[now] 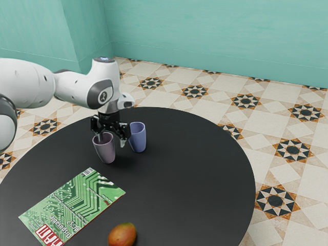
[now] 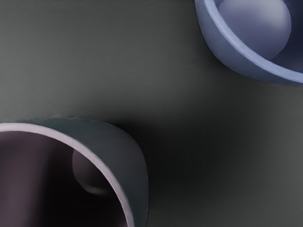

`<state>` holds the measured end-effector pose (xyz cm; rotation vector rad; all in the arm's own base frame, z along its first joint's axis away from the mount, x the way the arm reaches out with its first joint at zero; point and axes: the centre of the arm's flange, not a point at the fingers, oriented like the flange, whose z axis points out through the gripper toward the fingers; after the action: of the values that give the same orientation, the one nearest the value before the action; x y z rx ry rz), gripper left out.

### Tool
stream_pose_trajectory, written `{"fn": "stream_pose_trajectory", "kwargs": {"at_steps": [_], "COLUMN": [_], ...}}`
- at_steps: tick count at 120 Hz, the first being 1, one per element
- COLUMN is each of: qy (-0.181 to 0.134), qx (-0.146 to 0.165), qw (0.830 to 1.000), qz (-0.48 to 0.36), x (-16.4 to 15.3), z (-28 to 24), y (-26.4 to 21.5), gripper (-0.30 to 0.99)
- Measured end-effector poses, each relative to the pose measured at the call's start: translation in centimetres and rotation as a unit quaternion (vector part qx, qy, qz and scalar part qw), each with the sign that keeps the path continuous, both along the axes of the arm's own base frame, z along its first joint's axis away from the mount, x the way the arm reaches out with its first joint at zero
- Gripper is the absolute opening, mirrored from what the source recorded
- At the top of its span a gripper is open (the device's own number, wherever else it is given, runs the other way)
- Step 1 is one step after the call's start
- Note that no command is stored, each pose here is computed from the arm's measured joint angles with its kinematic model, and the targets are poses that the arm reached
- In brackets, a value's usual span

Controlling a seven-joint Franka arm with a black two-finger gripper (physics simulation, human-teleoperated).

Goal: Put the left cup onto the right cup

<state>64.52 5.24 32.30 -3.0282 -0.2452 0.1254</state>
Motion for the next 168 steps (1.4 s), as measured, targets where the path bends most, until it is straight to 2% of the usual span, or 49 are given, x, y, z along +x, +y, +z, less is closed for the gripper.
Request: {"fn": "stream_pose_trajectory", "kwargs": {"at_steps": [36,45,71,91,138,168], "qy": [-0.005,-0.005,-0.009,-0.01,-0.016,-0.04], "qx": [-0.004,-0.004,-0.003,-0.004,-0.004,-0.002], "qw": [1.0,1.0,1.0,1.0,1.0,0.999], "qz": [-0.014,-0.016,-0.021,-0.023,-0.025,-0.019], "x": [0.4,0.4,0.4,0.4,0.3,-0.9], "z": [-1.4,-1.5,-1.2,-1.2,-0.1,6.1], "y": [0.0,0.1,0.4,0.5,0.5,0.3], "gripper": [0.67,0.59,0.15,0.0,-0.08,-0.09]}}
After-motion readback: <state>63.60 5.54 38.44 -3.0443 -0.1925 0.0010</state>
